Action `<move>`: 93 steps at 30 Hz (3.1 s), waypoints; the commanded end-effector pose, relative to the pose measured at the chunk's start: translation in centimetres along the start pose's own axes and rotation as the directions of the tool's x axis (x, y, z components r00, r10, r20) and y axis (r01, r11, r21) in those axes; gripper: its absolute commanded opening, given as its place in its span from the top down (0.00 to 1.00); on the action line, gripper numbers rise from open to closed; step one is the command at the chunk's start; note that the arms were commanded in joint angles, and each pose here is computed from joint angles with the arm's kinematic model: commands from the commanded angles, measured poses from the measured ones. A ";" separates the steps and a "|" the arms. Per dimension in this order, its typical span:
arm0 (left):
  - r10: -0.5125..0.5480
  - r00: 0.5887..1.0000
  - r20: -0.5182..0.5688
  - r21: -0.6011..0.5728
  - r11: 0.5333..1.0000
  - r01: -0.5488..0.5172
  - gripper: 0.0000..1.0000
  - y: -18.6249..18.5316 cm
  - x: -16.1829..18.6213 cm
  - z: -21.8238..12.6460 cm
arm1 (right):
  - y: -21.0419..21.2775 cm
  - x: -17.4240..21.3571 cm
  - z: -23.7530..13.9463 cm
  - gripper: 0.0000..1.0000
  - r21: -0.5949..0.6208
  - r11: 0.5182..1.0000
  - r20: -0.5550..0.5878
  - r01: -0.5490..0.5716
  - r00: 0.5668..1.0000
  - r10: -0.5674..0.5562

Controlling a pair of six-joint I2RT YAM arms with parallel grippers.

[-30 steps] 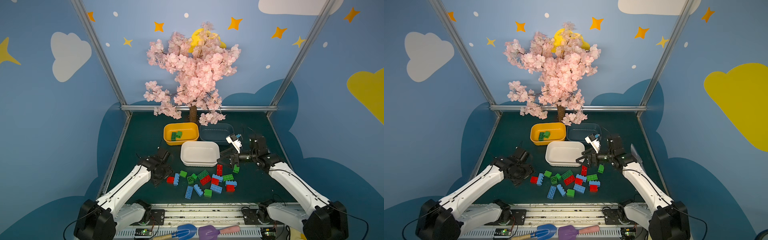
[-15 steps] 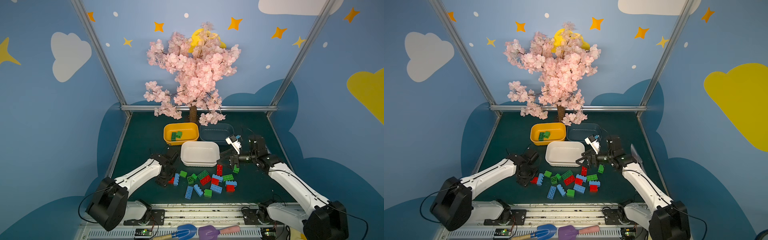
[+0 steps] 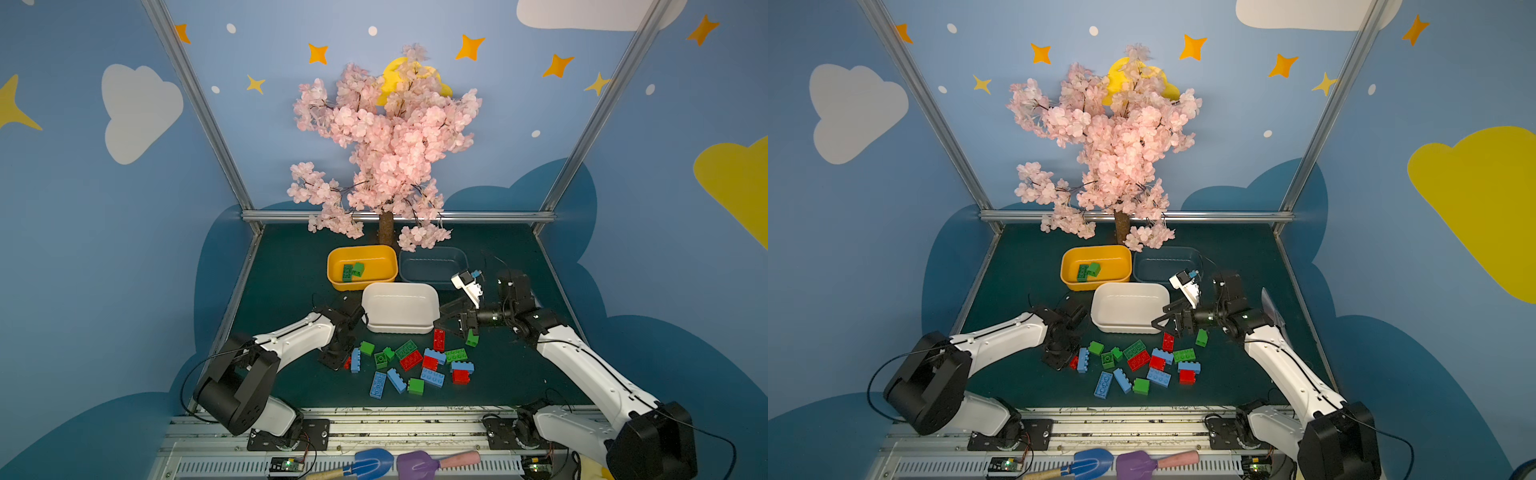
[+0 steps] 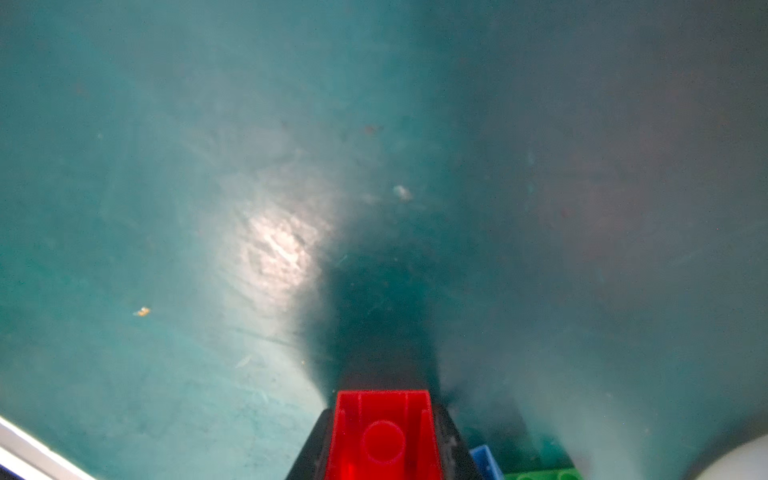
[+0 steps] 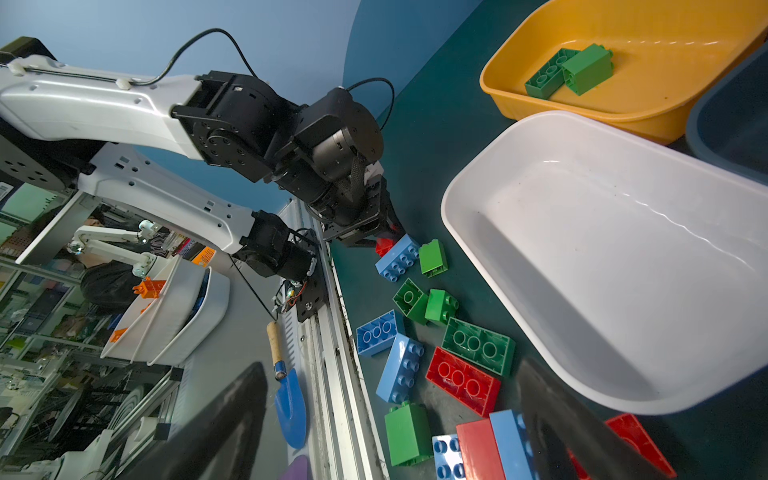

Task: Sort the legos into containers by color
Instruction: 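Return the left gripper to the pile and grasp a red brick, then carry the red brick with the left gripper and drop it into the white tub, then lower the left gripper to the pile and grasp a blue brick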

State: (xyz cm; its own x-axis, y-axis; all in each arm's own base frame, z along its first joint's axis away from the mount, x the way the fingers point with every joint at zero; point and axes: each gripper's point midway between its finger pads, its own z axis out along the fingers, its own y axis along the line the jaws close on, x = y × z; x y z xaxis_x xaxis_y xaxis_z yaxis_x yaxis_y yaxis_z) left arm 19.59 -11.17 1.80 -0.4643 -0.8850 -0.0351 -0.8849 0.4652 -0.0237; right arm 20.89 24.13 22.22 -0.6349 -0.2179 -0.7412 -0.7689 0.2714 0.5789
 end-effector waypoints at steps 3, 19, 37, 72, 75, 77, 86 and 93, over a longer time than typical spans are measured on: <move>0.192 0.979 0.068 0.089 0.976 -0.198 0.77 -2.6 -1.6 -3.2 | 0.6 -0.4 -0.3 0.08 -0.005 1.000 0.014 0.026 1.000 -0.025; 0.821 0.513 0.252 0.090 0.508 -0.857 0.77 -15.2 -1.9 -11.1 | 0.4 -1.3 -0.8 0.08 0.016 1.000 0.039 0.025 0.999 -0.026; 0.879 0.409 0.244 -0.107 0.444 -0.890 0.72 -20.9 -0.5 -5.1 | -0.2 -1.2 -1.1 0.08 0.040 0.999 0.047 0.022 0.999 -0.024; 0.845 0.534 0.007 0.057 0.533 -0.844 0.26 -2.3 4.1 -4.2 | 0.2 -0.4 -1.0 0.08 0.020 1.000 0.034 0.017 0.999 -0.017; 0.850 0.526 -0.016 0.032 0.527 -0.849 0.33 -1.9 4.1 -3.1 | 0.3 -0.2 -1.1 0.08 0.022 1.000 0.029 0.016 0.999 -0.017; 0.851 0.524 -0.036 0.027 0.525 -0.851 0.37 -1.7 4.5 -2.3 | 0.3 -0.1 -1.2 0.08 0.023 1.000 0.028 0.014 0.999 -0.014; 0.857 0.512 -0.054 -0.017 0.512 -0.859 0.66 -1.5 4.4 -0.4 | 0.4 0.5 -1.4 0.08 0.037 0.999 0.025 0.015 1.000 -0.016; 0.875 0.483 -0.017 -0.043 0.482 -0.875 0.86 -1.8 3.5 -4.0 | 0.1 0.3 -1.4 0.08 0.045 0.999 0.027 0.015 0.999 -0.016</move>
State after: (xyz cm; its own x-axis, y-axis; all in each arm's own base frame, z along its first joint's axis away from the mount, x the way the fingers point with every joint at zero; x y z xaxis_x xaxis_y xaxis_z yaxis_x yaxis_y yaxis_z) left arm 19.20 -15.66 3.45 -0.9991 -0.0430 0.0030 -0.0428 0.9980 0.0464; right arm 20.47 22.99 22.81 -0.6215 -0.1947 -0.7588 -0.7742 0.3006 0.5570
